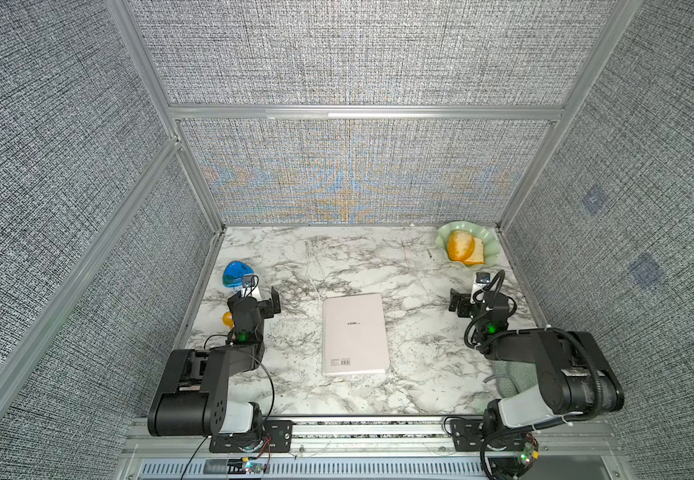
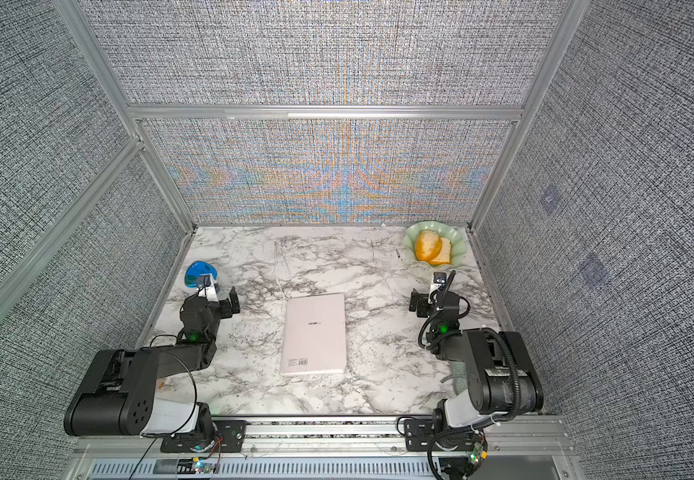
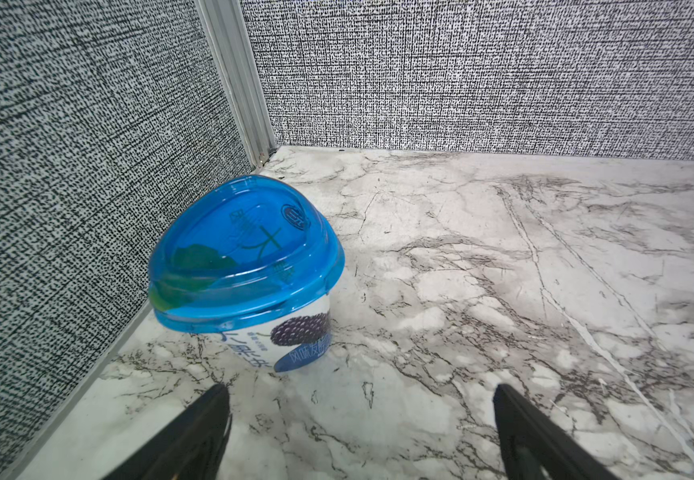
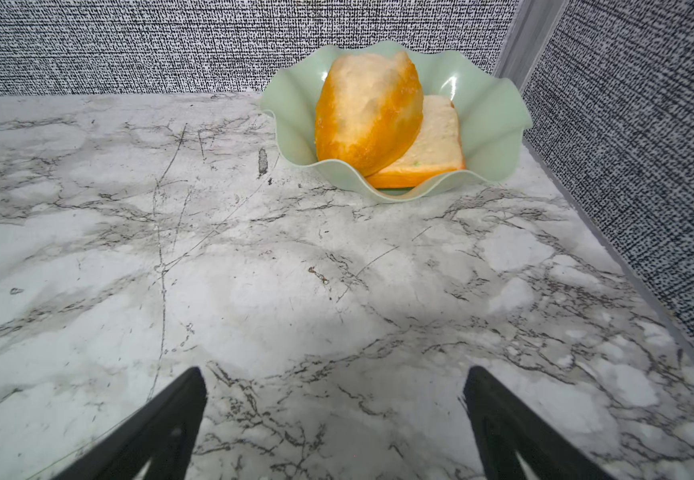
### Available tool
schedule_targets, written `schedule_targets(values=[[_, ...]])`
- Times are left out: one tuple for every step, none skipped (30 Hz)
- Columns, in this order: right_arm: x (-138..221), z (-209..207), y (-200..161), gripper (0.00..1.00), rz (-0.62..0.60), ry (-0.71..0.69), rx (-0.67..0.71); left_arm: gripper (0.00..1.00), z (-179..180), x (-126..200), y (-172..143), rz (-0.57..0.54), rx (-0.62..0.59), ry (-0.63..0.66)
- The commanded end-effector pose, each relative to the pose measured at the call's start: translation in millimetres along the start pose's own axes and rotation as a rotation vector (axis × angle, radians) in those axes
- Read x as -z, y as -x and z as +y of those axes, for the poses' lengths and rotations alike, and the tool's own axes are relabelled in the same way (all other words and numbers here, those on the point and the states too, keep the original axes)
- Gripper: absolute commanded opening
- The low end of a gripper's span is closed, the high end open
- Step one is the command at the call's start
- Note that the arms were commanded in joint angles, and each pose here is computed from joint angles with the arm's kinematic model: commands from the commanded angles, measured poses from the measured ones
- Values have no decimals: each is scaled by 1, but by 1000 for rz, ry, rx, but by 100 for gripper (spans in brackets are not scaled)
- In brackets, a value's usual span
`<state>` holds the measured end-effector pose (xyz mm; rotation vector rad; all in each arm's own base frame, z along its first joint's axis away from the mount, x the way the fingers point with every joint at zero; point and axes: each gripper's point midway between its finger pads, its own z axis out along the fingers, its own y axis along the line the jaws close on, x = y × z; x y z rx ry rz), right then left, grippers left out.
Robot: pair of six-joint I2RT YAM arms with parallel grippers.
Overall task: Place the photos into the photo albums
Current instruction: Reset both arms
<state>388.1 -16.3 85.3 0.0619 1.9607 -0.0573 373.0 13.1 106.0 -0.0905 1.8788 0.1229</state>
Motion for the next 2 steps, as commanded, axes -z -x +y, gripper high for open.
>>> schedule_targets(values=[[1,-1,10,99,-40,-12,7,99,-2,1,8,-31,-2,-11],[1,-2,9,99,-40,-12,7,99,-2,1,8,-33,-2,-11]])
